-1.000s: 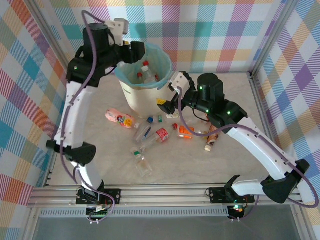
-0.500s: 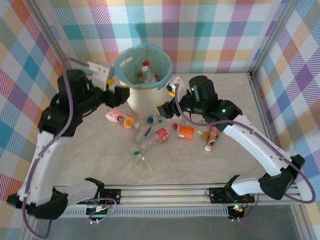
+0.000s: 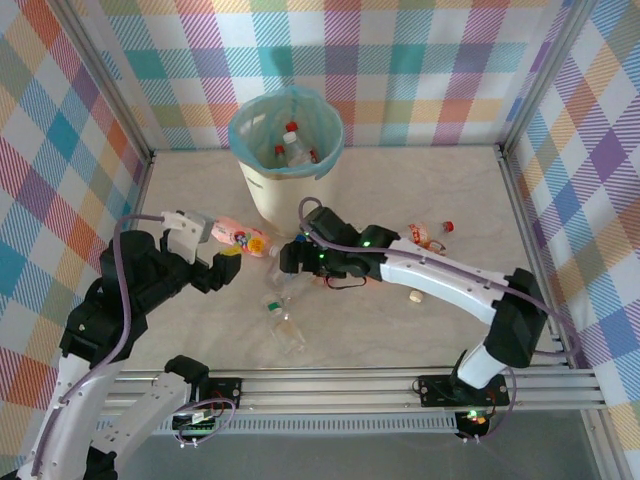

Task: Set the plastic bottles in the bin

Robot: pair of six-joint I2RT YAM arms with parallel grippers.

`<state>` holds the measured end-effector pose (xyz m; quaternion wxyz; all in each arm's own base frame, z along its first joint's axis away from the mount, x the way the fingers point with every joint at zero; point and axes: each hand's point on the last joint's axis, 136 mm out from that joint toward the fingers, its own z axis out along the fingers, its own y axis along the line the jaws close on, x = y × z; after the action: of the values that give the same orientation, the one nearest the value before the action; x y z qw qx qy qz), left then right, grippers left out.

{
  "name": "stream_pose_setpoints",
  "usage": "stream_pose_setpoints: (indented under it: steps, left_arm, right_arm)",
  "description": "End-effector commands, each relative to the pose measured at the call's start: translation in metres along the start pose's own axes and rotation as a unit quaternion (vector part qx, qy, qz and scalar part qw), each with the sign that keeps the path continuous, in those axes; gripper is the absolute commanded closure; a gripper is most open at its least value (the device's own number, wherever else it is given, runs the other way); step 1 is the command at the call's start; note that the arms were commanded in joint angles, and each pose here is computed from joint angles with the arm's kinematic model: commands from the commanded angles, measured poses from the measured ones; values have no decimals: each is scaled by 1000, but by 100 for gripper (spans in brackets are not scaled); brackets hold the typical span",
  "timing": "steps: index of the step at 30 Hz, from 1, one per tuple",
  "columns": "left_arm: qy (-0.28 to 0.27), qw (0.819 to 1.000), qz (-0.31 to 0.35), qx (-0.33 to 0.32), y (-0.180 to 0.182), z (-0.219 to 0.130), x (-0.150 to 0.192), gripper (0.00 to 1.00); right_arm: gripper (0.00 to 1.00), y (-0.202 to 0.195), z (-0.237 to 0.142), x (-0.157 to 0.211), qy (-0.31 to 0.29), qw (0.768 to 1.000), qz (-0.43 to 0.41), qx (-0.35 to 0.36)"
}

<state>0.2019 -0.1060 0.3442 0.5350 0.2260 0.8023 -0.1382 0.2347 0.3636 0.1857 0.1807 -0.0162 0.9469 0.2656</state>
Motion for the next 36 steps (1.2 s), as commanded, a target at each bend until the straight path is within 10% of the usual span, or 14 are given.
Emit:
stream_pose_setpoints:
  steps: [1,36]
  left_arm:
    - [0,1000,-5,-18,3,-11,14,19]
    - [-25,999,-2,-32,5,-28,18,16]
  right_arm:
    - [10,-20,19,14,28,990,127,57]
    - [20,-72,116,62,117,934,301,151]
